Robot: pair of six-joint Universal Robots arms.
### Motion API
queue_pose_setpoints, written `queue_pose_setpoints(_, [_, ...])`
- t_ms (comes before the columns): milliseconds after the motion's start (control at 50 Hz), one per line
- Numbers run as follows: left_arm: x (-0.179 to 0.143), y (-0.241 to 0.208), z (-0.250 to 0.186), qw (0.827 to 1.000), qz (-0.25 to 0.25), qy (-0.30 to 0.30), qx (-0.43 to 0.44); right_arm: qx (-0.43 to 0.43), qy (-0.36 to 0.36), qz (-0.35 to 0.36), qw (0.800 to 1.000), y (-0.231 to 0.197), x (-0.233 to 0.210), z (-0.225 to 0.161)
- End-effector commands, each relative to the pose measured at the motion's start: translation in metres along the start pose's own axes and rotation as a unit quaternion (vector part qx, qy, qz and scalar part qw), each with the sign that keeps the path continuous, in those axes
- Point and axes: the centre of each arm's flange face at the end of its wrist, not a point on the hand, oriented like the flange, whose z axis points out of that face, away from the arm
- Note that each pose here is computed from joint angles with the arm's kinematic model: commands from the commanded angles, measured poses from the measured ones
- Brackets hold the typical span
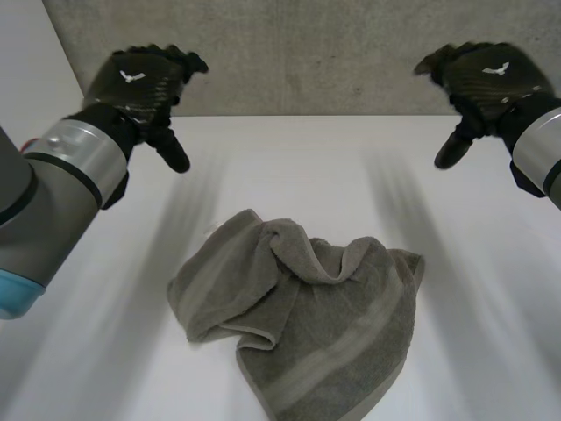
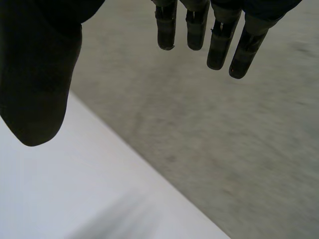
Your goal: Fold the towel.
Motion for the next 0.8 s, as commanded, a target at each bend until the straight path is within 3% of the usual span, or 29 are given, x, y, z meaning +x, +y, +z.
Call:
queue_pose_setpoints(20, [0.02, 0.03, 0.012, 0.995, 0.018, 0.091, -0.023, -0.025, -0.159, -0.068, 0.985, 0.026, -0.015, -0.004])
queue_pose_setpoints(120, [0.039, 0.071, 0.028, 0.981, 0.073, 0.171, -0.052, -0.058, -0.205, -0.072, 0.974, 0.06, -0.027, 0.006])
queue_pose_setpoints(340, [0.075, 0.149, 0.028, 0.952, 0.127, 0.252, -0.119, -0.137, -0.249, -0.051, 0.957, 0.138, -0.048, 0.025])
queue_pose_setpoints(480, [0.087, 0.167, 0.032, 0.946, 0.135, 0.266, -0.127, -0.16, -0.285, -0.039, 0.944, 0.17, -0.079, 0.034])
queue_pose_setpoints(620, [0.099, 0.165, 0.039, 0.944, 0.141, 0.276, -0.109, -0.143, -0.257, -0.059, 0.954, 0.167, -0.079, 0.052])
queue_pose_setpoints(720, [0.096, 0.139, 0.061, 0.955, 0.158, 0.246, -0.041, -0.083, -0.172, -0.055, 0.98, 0.141, -0.058, 0.082])
queue_pose_setpoints(760, [0.082, 0.098, 0.094, 0.97, 0.178, 0.157, 0.058, -0.044, -0.129, -0.051, 0.989, 0.12, -0.044, 0.093])
queue_pose_setpoints(780, [0.081, 0.098, 0.094, 0.97, 0.179, 0.156, 0.058, 0.011, -0.082, -0.05, 0.995, 0.093, -0.029, 0.102])
queue_pose_setpoints(800, [0.07, 0.071, 0.108, 0.972, 0.185, 0.088, 0.116, 0.08, -0.032, -0.049, 0.995, 0.061, -0.012, 0.107])
